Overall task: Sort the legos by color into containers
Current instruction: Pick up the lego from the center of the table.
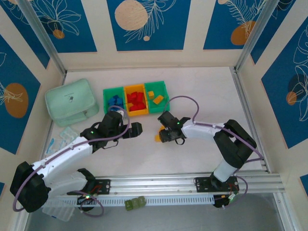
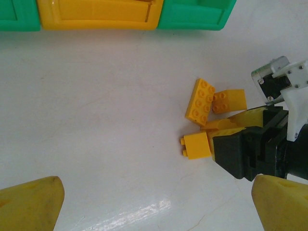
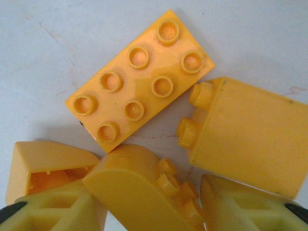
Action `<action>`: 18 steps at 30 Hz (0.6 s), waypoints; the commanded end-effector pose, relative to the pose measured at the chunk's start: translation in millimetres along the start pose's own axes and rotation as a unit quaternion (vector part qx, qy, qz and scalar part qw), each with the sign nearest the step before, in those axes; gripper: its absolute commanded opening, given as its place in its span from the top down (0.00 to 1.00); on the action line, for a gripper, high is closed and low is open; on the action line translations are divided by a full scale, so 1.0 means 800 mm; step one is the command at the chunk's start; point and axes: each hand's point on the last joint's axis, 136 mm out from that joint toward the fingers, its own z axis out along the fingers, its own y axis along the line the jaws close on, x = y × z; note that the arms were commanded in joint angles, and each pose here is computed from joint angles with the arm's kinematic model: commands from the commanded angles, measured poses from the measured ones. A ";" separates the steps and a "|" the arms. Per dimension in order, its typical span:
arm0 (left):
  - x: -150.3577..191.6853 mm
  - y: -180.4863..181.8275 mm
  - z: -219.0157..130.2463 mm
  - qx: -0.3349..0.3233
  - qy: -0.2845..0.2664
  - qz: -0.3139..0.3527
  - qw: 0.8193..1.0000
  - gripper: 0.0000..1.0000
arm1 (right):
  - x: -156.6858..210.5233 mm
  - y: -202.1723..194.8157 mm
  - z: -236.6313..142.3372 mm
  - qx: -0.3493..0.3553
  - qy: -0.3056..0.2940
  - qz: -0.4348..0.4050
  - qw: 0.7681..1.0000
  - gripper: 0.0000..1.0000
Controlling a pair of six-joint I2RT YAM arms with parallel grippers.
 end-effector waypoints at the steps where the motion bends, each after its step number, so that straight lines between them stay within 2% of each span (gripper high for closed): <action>1: -0.004 -0.003 -0.002 0.000 -0.011 0.004 1.000 0.01 | -0.002 0.002 -0.003 0.002 -0.004 -0.008 1.000 0.52; 6: -0.006 -0.003 -0.002 -0.001 -0.011 0.006 1.000 0.01 | 0.004 0.003 -0.010 0.002 -0.003 -0.014 1.000 0.59; 11: -0.009 -0.005 -0.005 -0.004 -0.014 0.014 1.000 0.01 | 0.003 0.002 -0.020 0.002 -0.009 -0.017 1.000 0.72; 18: -0.025 -0.009 -0.016 -0.013 -0.024 0.033 0.999 0.01 | -0.017 0.012 -0.056 -0.024 -0.034 -0.015 0.999 0.77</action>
